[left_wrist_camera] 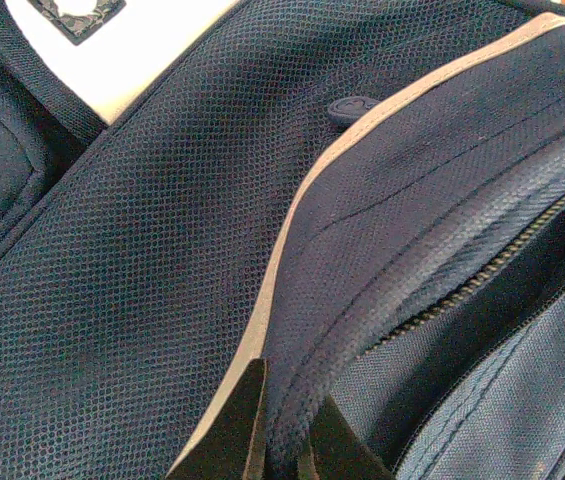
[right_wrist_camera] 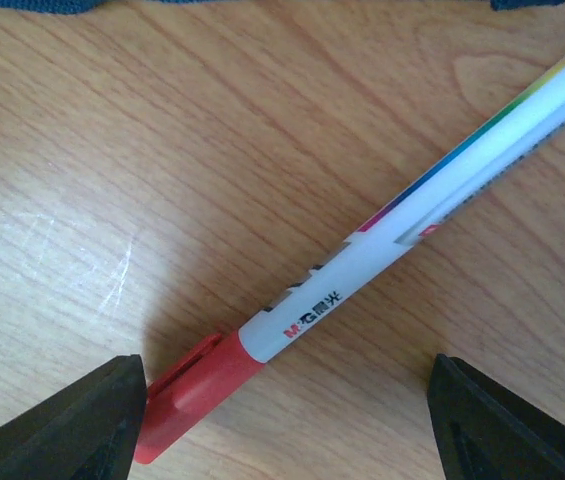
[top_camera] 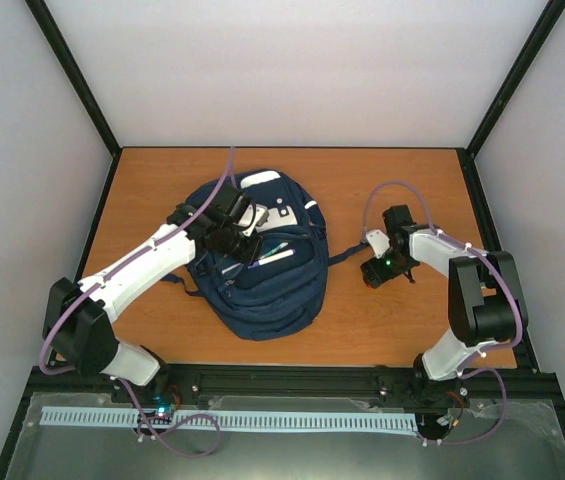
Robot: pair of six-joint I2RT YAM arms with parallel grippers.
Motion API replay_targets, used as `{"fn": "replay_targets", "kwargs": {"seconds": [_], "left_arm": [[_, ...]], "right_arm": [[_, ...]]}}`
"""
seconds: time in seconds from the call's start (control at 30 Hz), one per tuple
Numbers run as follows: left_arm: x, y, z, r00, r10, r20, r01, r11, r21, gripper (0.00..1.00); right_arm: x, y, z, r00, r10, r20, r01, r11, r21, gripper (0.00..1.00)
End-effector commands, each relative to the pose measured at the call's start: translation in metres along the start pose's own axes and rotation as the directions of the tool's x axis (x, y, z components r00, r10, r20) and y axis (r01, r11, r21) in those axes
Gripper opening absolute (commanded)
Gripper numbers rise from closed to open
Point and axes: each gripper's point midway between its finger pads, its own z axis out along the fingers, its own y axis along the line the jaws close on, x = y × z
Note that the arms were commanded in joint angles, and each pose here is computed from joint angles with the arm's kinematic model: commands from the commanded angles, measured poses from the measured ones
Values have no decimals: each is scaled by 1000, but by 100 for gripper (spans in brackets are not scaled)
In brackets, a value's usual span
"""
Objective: Pack the student bag
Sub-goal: Pick up the stationery from the center of the board.
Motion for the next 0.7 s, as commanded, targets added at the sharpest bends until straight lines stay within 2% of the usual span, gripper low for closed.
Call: {"fn": "replay_targets", "kwargs": {"seconds": [0.0,0.37,0.67], "left_arm": [[-18,-2,-5,998,7,67,-7,1000,2,1],[-20,-2,-4,998,9,70,-9,1000,1,1],[-15,2,-7,997,-4,82,5,1000,-9,1]], "right_arm": [[-6,-6,1,1000,1,0,-1,1000,20,78],[5,-36,-4,999,20,-31,-15,986,168,76],[14,-63,-21,994,105,2,-103,976,189,76]]}}
